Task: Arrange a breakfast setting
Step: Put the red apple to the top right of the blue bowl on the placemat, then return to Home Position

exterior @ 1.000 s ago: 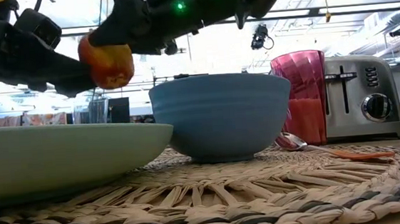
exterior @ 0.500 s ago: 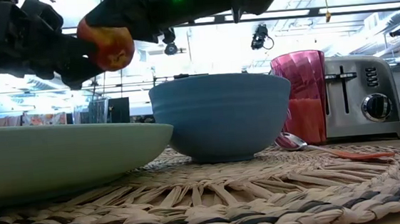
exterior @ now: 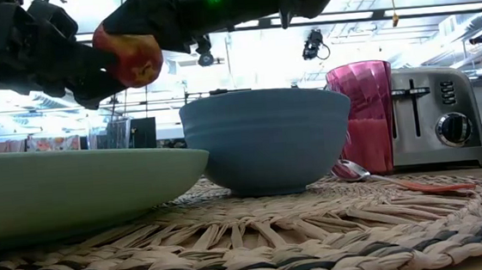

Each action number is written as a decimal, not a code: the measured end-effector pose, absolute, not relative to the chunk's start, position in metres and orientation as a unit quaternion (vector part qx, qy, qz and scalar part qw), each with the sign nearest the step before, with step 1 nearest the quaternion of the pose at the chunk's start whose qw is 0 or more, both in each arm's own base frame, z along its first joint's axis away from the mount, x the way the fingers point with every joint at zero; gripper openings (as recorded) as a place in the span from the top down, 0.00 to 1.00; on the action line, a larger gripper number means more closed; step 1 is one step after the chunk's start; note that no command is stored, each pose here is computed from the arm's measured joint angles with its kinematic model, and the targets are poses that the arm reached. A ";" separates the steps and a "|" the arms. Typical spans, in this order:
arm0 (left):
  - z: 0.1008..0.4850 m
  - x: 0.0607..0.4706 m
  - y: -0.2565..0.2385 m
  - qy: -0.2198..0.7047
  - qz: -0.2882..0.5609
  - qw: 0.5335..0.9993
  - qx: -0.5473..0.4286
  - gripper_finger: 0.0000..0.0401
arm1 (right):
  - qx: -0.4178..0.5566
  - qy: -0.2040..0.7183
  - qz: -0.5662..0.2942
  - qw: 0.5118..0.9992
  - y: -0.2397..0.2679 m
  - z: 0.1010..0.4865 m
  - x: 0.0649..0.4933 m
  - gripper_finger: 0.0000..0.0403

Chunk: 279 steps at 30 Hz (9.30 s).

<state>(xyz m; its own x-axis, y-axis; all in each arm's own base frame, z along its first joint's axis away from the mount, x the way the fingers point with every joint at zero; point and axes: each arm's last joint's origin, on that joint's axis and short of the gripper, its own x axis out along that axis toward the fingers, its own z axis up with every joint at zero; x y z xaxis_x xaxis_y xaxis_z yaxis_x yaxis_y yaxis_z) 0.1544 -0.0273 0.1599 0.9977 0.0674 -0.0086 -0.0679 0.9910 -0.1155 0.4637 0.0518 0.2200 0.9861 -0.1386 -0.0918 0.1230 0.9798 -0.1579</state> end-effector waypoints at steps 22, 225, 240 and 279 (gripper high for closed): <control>0.166 0.155 -0.027 -0.025 0.042 0.995 -0.083 0.22 | -0.082 0.036 -0.073 0.993 0.049 0.223 0.464 0.19; 0.189 0.256 -0.014 0.289 0.086 0.951 -0.074 0.56 | -0.097 0.196 -0.044 0.975 0.075 0.365 0.320 0.05; 0.291 0.282 -0.019 0.290 0.067 0.951 -0.078 0.45 | 0.012 0.113 0.022 0.993 0.062 0.344 0.311 0.24; 0.323 0.120 0.012 -0.011 0.094 0.994 -0.049 0.88 | 0.053 -0.035 -0.016 0.998 -0.005 0.273 0.203 0.82</control>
